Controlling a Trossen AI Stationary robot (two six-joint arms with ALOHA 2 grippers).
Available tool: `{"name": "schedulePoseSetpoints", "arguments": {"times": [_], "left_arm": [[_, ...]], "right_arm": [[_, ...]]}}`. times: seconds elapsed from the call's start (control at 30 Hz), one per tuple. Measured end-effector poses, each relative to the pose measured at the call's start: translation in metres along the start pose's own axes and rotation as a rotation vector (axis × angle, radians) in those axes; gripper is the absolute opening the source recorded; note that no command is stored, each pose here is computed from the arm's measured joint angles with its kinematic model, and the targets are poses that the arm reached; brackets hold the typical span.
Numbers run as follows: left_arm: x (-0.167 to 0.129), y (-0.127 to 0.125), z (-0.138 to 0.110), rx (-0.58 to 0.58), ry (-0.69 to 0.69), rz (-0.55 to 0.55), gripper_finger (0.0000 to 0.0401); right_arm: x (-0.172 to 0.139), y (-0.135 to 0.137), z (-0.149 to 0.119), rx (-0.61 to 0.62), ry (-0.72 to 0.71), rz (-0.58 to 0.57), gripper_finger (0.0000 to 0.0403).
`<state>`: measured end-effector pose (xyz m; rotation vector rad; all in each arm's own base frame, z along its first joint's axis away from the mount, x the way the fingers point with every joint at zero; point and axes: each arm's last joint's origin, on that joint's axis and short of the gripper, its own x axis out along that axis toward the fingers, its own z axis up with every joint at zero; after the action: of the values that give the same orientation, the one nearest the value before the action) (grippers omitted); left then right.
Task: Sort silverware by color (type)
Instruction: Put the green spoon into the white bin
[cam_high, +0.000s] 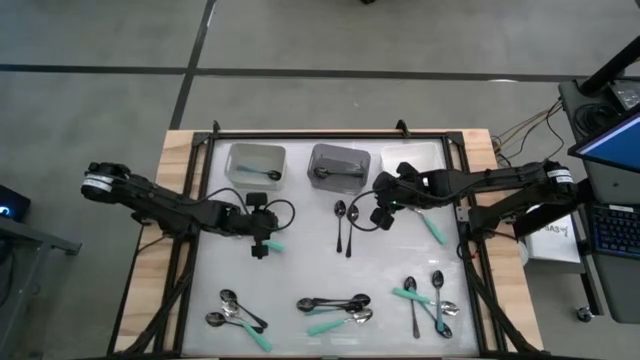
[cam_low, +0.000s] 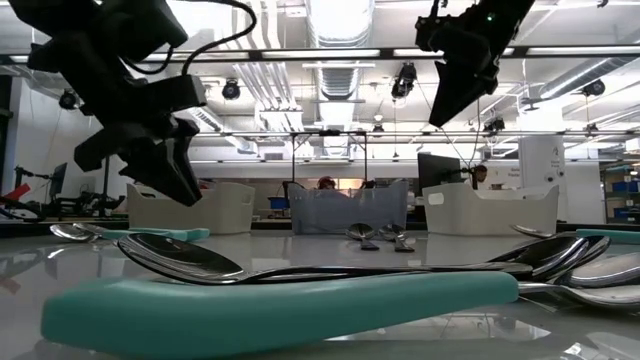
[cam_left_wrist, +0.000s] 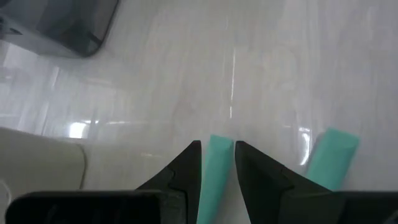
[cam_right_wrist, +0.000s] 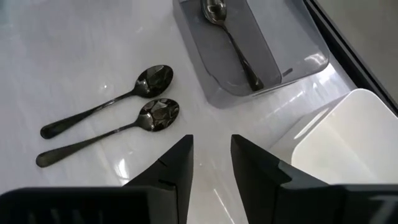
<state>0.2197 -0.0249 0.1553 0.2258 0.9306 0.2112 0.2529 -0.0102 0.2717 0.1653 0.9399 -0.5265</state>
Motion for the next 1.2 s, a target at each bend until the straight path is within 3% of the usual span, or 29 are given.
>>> {"name": "schedulePoseSetpoints", "arguments": {"times": [0.2,0.73,1.2], "left_arm": [[0.019,0.001,-0.004,0.006,0.096,0.020,0.0093],[0.061,-0.013,0.020,0.113,0.303,0.053,0.0175],[0.059,-0.012,0.022,0.037,0.345,0.047,0.0144]], "right_arm": [[0.000,0.000,0.000,0.000,-0.002,0.001,0.0100],[0.000,0.000,0.000,0.000,-0.002,0.002,0.0105],[0.000,0.000,0.000,0.000,-0.002,0.003,0.0102]]}}
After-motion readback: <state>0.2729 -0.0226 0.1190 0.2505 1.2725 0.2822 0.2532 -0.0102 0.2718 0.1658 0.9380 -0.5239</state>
